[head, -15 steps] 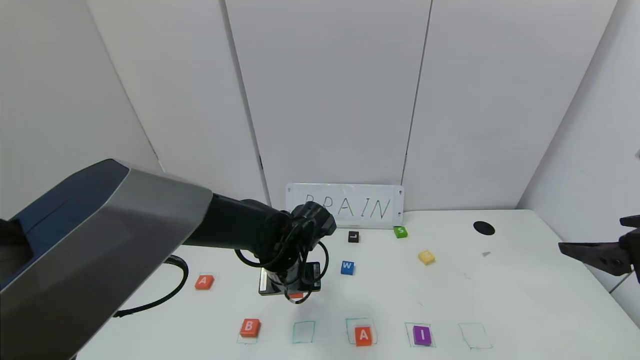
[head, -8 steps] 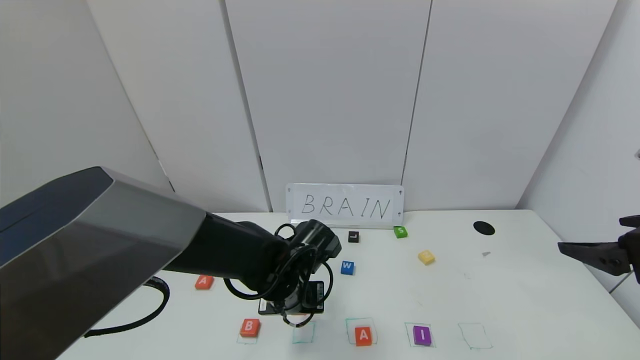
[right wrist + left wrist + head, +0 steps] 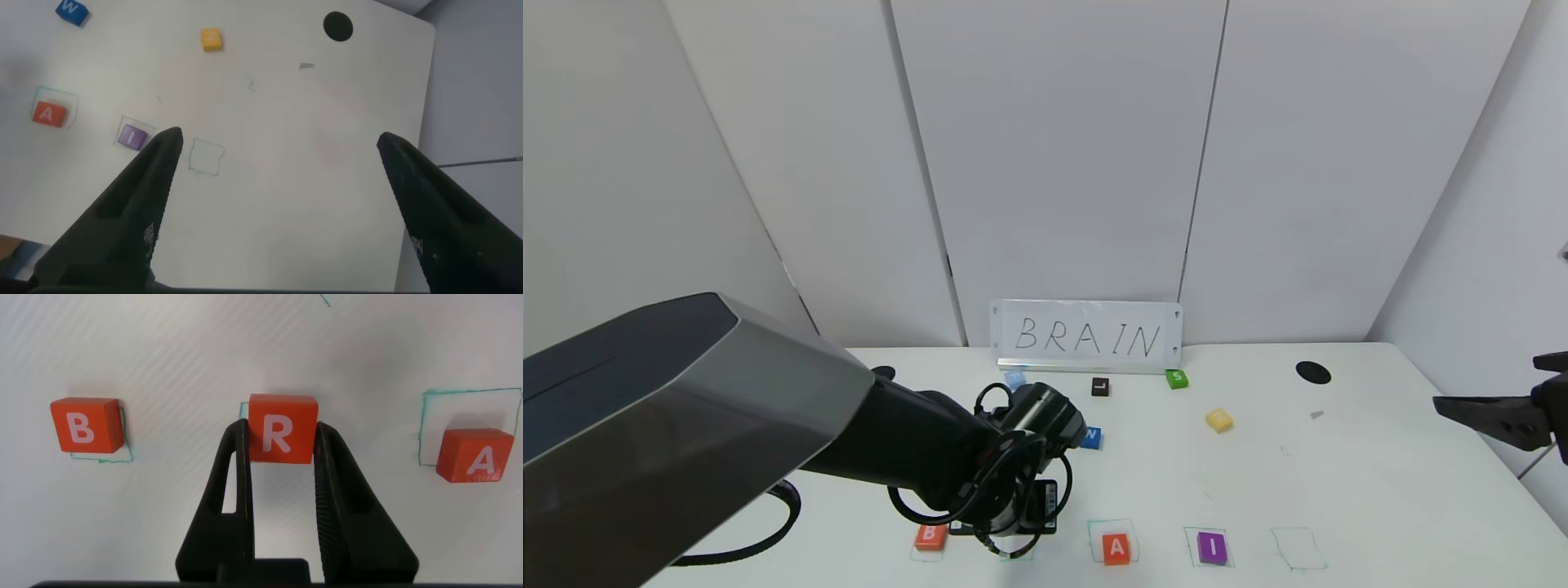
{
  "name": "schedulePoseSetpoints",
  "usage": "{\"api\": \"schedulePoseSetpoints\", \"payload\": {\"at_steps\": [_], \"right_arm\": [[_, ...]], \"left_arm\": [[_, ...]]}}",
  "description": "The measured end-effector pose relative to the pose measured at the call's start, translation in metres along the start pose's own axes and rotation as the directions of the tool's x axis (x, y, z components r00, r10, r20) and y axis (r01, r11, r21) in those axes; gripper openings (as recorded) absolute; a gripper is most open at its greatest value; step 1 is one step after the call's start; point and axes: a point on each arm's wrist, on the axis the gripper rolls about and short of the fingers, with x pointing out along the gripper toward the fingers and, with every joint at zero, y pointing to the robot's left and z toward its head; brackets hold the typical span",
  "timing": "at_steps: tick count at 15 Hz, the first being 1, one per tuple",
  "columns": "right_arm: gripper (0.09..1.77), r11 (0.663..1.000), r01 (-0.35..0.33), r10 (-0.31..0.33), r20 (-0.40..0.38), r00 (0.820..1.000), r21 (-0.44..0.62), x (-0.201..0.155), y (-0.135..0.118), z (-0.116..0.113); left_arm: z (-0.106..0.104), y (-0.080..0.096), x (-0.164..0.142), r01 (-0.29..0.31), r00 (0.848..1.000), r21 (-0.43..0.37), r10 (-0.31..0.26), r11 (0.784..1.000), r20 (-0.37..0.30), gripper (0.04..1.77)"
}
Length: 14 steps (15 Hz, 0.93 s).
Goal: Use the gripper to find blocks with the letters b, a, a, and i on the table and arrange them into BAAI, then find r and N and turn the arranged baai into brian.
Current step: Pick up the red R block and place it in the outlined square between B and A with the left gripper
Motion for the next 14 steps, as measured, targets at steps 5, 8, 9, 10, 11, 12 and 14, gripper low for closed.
{"api": "schedulePoseSetpoints", "payload": {"at_steps": [5,8,9,10,11,12,14], "right_arm": [[1.71,1.0,0.009,-0.009,-0.004,1.0,-0.004,0.001,0.001,0.0],[1.71,1.0,0.007,-0.007,-0.004,1.0,-0.005,0.001,0.001,0.0],[1.71,1.0,0.007,-0.007,-0.002,1.0,-0.006,0.001,0.002,0.0],[1.71,1.0,0.008,-0.008,-0.002,1.0,-0.006,0.001,0.002,0.0],[1.71,1.0,0.01,-0.01,-0.005,1.0,-0.008,0.002,0.002,-0.001],[1.71,1.0,0.01,-0.01,-0.004,1.0,-0.008,0.002,0.002,-0.001],[1.71,1.0,0.009,-0.01,-0.003,1.0,-0.008,0.003,0.002,-0.001]], "left_arm": [[-0.005,-0.003,0.006,-0.01,1.0,0.005,0.01,1.0,-0.018,0.49],[-0.009,-0.004,0.012,-0.025,0.999,-0.005,0.025,1.0,-0.027,0.49],[-0.01,-0.005,0.013,-0.029,0.999,-0.002,0.029,1.0,-0.03,0.49],[-0.011,-0.005,0.014,-0.031,0.999,0.001,0.031,1.0,-0.032,0.49],[-0.012,-0.005,0.015,-0.032,0.999,0.002,0.032,0.999,-0.034,0.49],[-0.012,-0.006,0.015,-0.033,0.999,0.004,0.033,0.999,-0.035,0.49],[-0.014,-0.006,0.017,-0.033,0.999,0.0,0.033,0.999,-0.036,0.49]]}}
